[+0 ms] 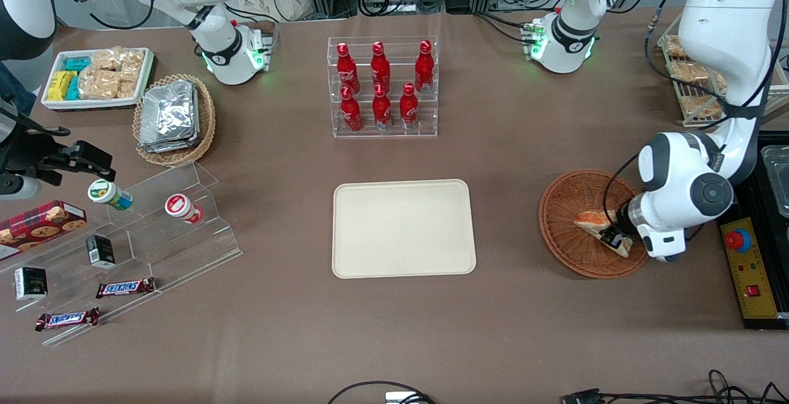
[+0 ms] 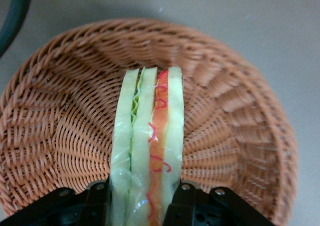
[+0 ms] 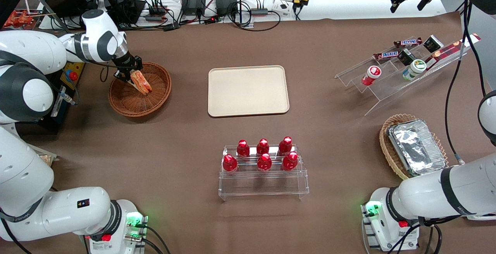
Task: Place sandwich from basket to tray
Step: 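Lift the sandwich and carry it with the left gripper toward the cream tray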
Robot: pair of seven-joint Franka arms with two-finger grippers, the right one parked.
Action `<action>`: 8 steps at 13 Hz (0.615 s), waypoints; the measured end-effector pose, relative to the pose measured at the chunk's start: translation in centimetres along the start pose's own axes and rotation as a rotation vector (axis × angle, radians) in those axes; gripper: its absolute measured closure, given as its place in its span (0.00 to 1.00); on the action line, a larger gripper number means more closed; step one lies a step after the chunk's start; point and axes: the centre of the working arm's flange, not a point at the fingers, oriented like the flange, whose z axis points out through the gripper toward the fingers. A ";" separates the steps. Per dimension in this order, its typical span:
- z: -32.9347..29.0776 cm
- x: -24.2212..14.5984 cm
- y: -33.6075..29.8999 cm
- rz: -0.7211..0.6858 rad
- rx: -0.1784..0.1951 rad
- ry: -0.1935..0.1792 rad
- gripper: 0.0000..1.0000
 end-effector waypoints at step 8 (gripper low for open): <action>-18.7 -4.5 7.0 0.227 -0.007 0.017 0.80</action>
